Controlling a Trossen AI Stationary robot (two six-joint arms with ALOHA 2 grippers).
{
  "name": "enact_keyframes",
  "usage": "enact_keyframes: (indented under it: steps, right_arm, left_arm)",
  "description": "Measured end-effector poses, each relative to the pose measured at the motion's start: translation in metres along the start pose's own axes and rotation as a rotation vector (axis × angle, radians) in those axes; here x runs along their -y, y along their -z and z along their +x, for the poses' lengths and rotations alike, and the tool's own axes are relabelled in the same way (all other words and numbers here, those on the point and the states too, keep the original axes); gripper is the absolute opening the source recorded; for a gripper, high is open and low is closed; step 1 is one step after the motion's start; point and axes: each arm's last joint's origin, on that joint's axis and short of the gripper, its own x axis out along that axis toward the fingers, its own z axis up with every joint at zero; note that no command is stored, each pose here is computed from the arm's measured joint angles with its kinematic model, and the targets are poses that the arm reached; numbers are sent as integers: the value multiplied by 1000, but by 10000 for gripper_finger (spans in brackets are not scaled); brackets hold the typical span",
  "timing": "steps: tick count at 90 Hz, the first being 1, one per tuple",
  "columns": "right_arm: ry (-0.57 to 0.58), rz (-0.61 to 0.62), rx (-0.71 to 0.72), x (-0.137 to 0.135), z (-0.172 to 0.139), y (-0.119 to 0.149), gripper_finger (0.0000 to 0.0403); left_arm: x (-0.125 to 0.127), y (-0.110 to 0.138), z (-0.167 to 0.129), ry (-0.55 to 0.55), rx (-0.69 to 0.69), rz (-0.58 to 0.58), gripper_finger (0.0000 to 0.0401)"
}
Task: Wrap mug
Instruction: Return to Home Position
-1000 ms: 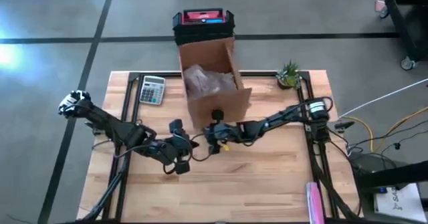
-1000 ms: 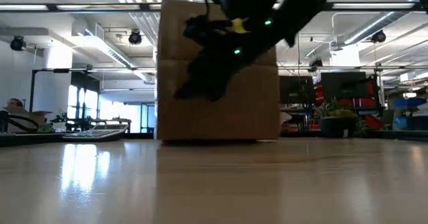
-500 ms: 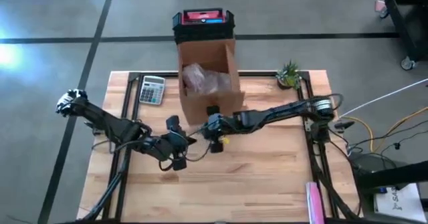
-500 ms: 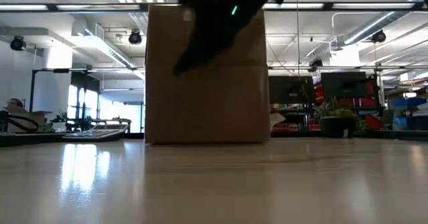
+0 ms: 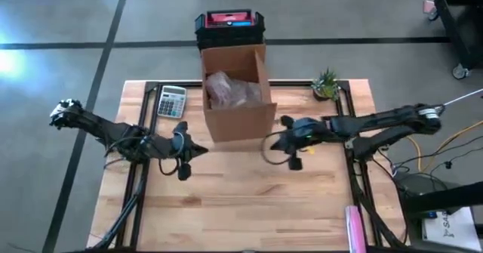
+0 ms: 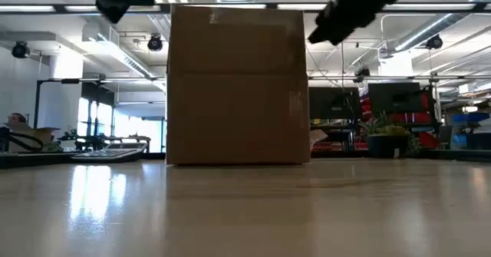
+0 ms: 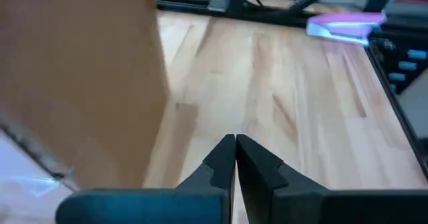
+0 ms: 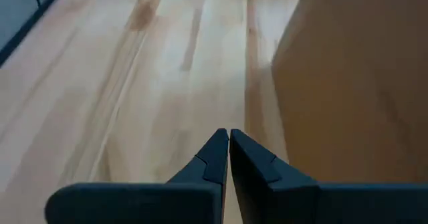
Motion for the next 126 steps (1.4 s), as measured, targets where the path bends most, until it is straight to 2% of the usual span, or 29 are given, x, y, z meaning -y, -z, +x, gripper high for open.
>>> enact_keyframes:
  steps: [11, 18, 24, 33, 45, 58, 71, 88, 107, 126]
  right_arm:
    - [-2, 100, 37, -3, -17, 24, 2]
    - [0, 180, 52, -4, -27, 34, 2]
    - [-3, 240, 42, -5, -34, 42, 2]
    - [-5, 357, 41, -6, -42, 47, 2]
    - [-8, 316, 28, -8, -44, 68, 2]
    - [-14, 307, 79, -11, -49, 92, 2]
    - [-1, 296, 168, -11, -59, 109, 2]
    - [23, 288, 380, -12, -75, 130, 2]
    - [33, 259, 508, -13, -78, 147, 3]
    - [44, 224, 591, -13, -79, 153, 3]
  left_arm:
    - [-14, 19, 3, 36, 65, 14, 0]
    - [-21, 31, 3, -1, 66, 3, 0]
    - [-25, 38, 2, -36, 73, -32, 0]
    - [-26, 44, 2, -25, 103, -129, 0]
    - [-27, 59, 9, -24, 80, -128, 0]
    - [-28, 77, 16, -2, 71, -120, 0]
    - [-32, 90, 18, 27, 196, -81, 0]
    - [-41, 100, 12, 29, 309, -92, 0]
    - [-48, 103, 3, 37, 371, -107, 0]
    - [-53, 107, -4, 51, 348, -93, 0]
